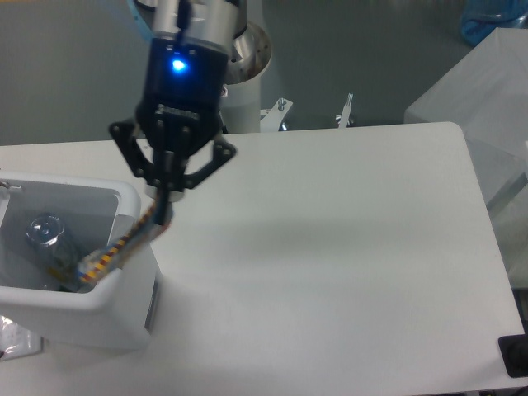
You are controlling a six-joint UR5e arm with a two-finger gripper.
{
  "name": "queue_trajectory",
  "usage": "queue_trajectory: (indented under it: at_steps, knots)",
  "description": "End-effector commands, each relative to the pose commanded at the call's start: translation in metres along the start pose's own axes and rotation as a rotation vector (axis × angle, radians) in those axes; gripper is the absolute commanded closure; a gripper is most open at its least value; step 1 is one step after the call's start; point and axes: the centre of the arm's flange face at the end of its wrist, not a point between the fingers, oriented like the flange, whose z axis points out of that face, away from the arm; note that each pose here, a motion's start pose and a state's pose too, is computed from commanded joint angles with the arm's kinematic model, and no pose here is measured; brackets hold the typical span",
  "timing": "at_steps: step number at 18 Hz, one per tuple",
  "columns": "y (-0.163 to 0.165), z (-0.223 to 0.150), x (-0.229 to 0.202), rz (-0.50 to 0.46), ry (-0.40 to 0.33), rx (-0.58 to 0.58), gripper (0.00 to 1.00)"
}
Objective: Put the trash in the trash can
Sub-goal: 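Carry the snack wrapper over the white trash bin, then lower into the bin, open the gripper, and raise it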
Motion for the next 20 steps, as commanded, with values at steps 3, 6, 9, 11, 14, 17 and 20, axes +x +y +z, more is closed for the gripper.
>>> queue_trajectory:
  at_steps: [3,6,9,11,14,17,20]
  knots:
    - [-0.006,0.007,0.021,0.019,0.032,0.001,0.93]
    - [-0.004,0.016,0.033,0.014,0.057,-0.01,0.93]
    - [0.006,0.032,0.044,0.001,0.085,-0.04,0.93]
    - [0.013,0.05,0.056,-0.007,0.115,-0.066,0.87]
    - [0.019,0.06,0.061,-0.005,0.131,-0.083,0.61]
    - [0.017,0.055,0.062,0.002,0.127,-0.076,0.14]
    - [0.013,0.05,0.063,-0.084,0.122,-0.072,0.0]
